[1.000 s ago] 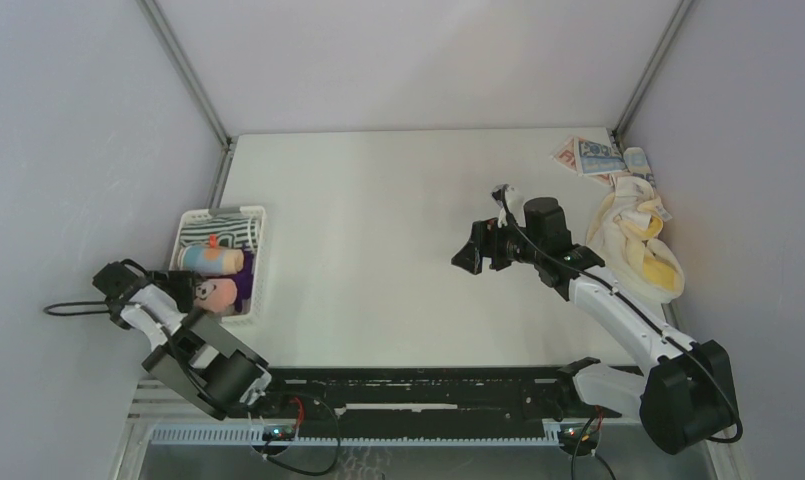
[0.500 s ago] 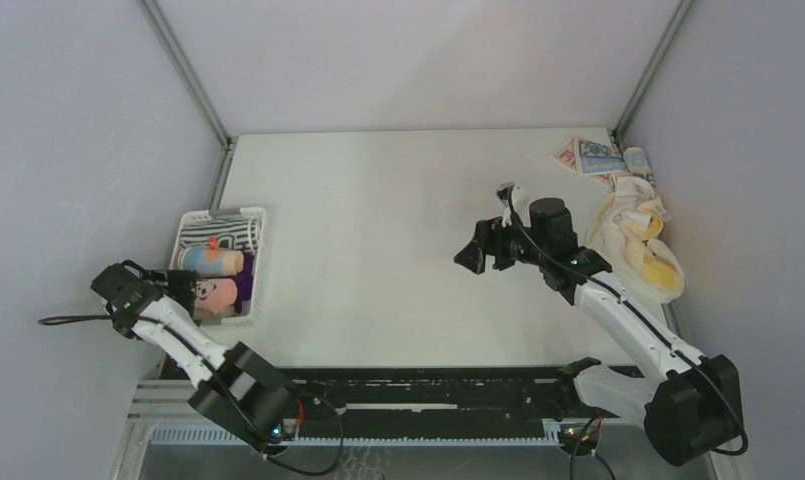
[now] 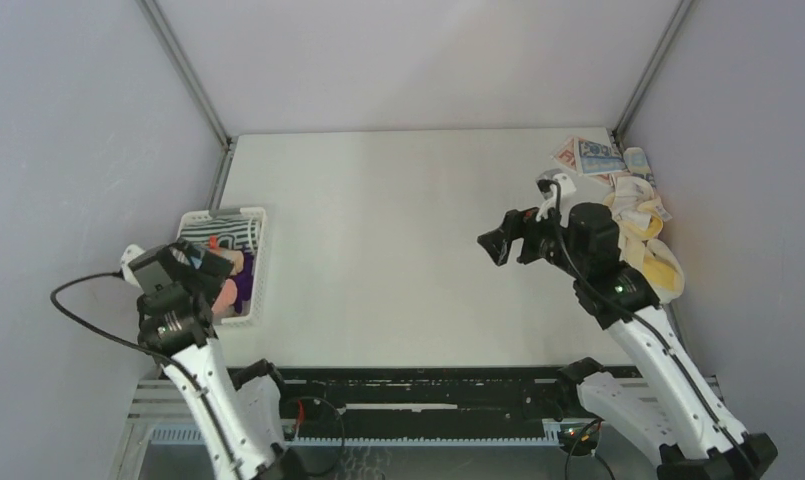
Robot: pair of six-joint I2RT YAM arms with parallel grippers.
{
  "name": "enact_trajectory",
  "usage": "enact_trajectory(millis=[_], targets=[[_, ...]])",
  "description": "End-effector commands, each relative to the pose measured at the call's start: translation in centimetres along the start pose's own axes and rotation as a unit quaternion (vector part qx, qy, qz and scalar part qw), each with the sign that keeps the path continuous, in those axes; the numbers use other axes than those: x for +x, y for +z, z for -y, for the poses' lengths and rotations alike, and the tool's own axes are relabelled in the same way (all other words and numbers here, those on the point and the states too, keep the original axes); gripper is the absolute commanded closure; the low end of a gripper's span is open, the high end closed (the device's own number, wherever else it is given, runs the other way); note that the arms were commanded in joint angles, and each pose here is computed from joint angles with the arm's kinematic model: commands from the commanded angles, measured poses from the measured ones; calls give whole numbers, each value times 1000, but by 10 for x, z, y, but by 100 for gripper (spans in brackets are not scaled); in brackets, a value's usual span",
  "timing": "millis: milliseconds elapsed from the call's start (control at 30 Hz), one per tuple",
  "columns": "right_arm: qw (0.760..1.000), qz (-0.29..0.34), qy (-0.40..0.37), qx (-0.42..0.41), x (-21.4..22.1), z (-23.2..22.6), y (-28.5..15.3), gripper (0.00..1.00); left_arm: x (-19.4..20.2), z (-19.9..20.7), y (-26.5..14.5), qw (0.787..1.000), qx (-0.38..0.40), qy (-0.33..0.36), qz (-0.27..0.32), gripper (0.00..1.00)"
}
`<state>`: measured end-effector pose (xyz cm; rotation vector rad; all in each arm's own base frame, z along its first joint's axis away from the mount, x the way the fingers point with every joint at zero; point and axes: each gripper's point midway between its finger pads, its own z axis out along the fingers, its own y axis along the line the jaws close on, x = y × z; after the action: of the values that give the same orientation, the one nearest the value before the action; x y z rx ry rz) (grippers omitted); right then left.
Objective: Roll the towels
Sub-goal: Reset both arms
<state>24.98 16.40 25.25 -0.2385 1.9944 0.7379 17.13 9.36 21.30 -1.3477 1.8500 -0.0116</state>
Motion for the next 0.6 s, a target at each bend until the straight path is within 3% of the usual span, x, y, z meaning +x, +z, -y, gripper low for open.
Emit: enact_trajectory(millis=[0, 100, 200, 300, 433, 567], targets=[[996, 56, -29, 71, -30, 12, -38, 3, -36, 25, -58, 979, 45, 159, 123, 0], [988, 95, -37, 118, -41, 22, -64, 0, -34, 38, -84, 956, 121, 219, 155, 0], [977, 134, -39, 164, -48, 34, -90, 0, -30, 38, -106, 936, 194, 233, 181, 0], [966, 160, -47, 199, -46, 45, -110, 0, -30, 24, -122, 929, 224, 214, 205, 0], [954, 181, -50, 233, -37, 57, -129, 0, -17, 14, -118, 932, 243, 177, 201, 0], [946, 193, -54, 255, -25, 69, -135, 0, -5, 17, -120, 921, 297, 145, 208, 0]])
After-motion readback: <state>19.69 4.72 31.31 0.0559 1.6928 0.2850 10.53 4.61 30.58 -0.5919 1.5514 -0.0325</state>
